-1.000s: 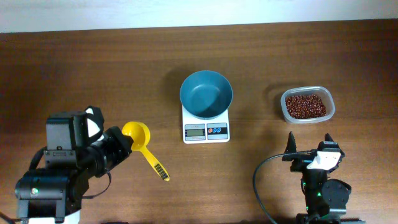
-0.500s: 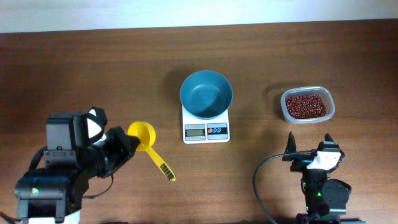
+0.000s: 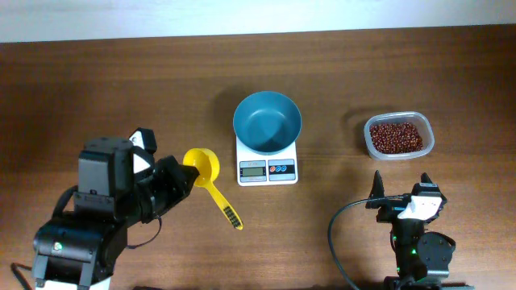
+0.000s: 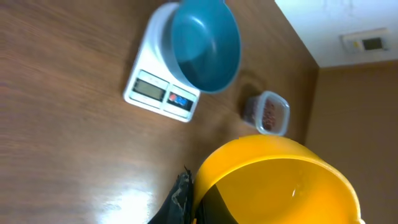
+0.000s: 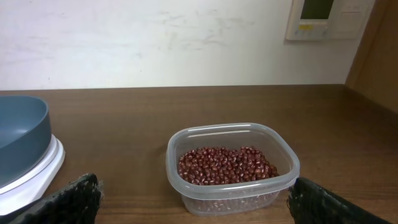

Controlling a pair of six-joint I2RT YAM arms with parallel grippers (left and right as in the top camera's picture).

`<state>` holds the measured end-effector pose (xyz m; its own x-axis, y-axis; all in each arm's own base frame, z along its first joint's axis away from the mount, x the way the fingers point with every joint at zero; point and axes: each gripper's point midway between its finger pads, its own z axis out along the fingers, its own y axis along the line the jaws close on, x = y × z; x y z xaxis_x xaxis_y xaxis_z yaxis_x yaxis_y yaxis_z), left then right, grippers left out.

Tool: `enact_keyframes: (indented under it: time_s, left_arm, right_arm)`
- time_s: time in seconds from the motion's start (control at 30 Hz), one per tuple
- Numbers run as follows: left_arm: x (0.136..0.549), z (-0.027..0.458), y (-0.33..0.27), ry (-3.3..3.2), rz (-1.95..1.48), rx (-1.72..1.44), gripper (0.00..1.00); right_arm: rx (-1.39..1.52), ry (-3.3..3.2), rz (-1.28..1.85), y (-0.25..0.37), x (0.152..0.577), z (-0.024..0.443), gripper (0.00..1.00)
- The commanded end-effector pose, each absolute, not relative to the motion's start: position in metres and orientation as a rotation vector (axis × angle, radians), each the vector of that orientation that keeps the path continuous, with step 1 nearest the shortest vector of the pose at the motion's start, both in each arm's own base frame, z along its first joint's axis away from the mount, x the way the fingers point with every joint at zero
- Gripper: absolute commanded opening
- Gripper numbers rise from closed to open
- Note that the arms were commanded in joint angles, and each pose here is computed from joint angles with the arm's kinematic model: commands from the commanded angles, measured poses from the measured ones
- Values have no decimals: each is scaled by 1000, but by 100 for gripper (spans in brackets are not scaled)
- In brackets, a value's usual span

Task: Scoop item into bowl and weigh 50g on scale
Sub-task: 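Grasp the yellow scoop rim with left gripper and lift it, then carry scoop toward scale while right gripper reaches toward it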

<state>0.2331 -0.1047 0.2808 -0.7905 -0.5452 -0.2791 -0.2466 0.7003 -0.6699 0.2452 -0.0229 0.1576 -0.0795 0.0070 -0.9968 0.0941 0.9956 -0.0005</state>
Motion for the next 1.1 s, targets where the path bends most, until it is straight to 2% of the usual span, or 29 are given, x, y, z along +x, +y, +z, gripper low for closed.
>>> enact_keyframes:
  time_s: [0.0,0.23,0.3,0.47,0.6,0.77,0.9,1.07]
  left_arm:
    - [243,279,-81,2389,-694,-685,0]
    - [248,277,-62,2348,-562,-732,0]
    - [249,277,-63,2349,-563,-732,0]
    - [248,277,-66,2357,-587,-724,0]
    - [247,277,-69,2363,-604,-718,0]
    - [249,268,-69,2394,-603,-797,0]
    - [248,242,-71,2486,-582,-975,0]
    - [252,225,-85,2590,-628,-997,0]
  right_arm:
    - [81,1658,-70,-22,245,153,99]
    - [77,1657,-63,-21,246,154,99]
    - [97,1653,28,-13,246,154,99]
    - [246,1640,533,28,243,160,99]
    - [132,1705,983,86,220,163,99]
    - [-2,1787,1340,127,183,165,99]
    - [65,1828,1500,135,173,167,99]
    - [78,1766,1456,129,181,179,99]
